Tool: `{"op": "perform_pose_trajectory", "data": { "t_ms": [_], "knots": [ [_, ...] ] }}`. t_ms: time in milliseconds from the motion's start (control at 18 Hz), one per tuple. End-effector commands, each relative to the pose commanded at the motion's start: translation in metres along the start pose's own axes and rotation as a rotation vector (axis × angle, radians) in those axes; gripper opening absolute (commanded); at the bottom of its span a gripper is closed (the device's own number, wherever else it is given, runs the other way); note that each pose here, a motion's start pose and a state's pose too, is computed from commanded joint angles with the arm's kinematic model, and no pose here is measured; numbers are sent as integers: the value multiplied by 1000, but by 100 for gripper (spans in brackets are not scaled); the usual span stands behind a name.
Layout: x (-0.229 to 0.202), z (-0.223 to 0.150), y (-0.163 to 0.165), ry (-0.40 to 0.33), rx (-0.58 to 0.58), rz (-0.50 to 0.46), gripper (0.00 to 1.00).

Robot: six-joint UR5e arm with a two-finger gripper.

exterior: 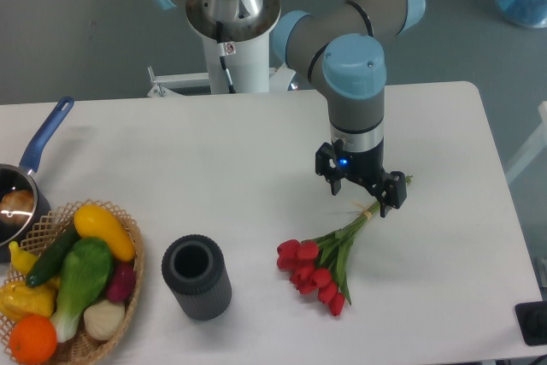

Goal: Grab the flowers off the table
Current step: 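Move the open gripper down toward the green stems of the red tulips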

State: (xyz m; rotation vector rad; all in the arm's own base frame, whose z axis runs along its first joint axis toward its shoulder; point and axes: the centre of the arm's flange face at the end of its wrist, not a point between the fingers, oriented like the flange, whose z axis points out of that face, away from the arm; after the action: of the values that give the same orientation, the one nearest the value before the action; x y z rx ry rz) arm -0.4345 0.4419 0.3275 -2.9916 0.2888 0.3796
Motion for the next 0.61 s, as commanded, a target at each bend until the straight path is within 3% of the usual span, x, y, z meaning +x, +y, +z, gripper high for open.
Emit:
{"op": "perform_pose_trajectory", "data": {
  "t_ms": [333,611],
  "knots": [
    [2,7,-3,11,0,-2,100],
    [11,35,0,33,-9,0,100]
  ]
}}
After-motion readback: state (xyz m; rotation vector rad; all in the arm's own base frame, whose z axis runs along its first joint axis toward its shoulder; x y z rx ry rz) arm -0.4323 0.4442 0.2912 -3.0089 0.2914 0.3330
